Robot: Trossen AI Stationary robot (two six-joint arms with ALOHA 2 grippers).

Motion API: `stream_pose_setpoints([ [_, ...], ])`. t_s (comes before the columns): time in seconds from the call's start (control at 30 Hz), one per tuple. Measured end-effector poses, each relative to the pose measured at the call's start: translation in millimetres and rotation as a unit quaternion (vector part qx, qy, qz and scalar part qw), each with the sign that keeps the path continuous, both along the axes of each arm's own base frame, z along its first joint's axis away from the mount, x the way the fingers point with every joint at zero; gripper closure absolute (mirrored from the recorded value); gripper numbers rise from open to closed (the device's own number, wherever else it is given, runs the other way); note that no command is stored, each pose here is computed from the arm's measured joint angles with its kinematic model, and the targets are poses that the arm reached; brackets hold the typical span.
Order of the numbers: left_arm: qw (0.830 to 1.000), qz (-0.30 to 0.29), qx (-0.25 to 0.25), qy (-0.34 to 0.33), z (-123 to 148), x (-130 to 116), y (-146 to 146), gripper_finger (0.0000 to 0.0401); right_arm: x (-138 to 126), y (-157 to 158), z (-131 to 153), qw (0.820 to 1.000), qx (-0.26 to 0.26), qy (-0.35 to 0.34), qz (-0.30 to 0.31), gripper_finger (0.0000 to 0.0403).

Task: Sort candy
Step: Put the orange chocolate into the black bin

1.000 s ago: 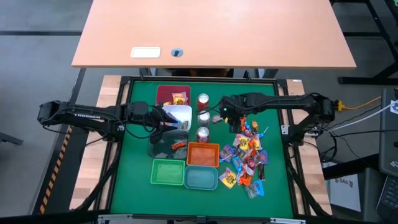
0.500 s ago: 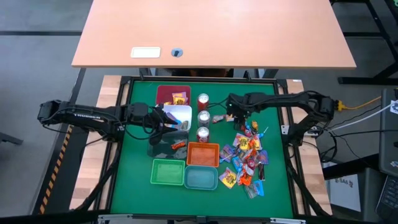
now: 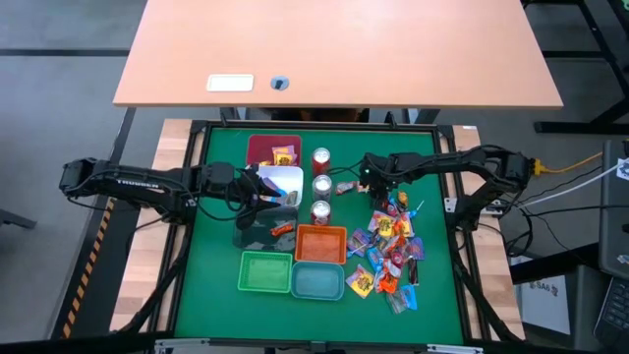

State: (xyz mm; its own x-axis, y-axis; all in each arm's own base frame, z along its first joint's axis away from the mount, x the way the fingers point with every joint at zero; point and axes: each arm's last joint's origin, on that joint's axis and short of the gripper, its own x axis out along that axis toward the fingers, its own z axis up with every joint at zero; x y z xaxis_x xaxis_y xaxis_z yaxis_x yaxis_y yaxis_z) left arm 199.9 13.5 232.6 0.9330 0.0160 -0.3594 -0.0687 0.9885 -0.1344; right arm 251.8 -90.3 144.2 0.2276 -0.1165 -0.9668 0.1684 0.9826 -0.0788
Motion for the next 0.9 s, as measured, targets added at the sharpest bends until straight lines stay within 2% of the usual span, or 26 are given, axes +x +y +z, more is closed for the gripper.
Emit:
stream_pose_setpoints([
  [0.27,1.0,0.021,0.009,0.0,0.2,0.0,1.3,0.0277,1.3,-0.5,0.4,1.0,-0.003,-0.007,0.0,0.0357],
  [0.4,1.0,0.021,0.01,-0.009,1.8,0.7,1.4,0.0277,2.0,-0.7,3.9,1.0,0.0,0.001,0.0,0.0389],
  [0.5,0.999,0.021,0.011,-0.029,5.5,1.9,1.5,0.0277,4.8,-1.7,13.3,1.0,0.005,0.014,0.0,0.0392],
  [0.67,0.997,0.021,0.016,-0.072,13.4,4.0,1.7,0.0277,13.6,-4.8,39.1,1.0,0.009,0.025,0.0,0.0369],
  [0.9,0.992,0.007,0.071,-0.104,17.9,9.2,2.0,0.0277,31.9,-11.3,93.5,1.0,-0.001,-0.003,0.0,0.0379],
])
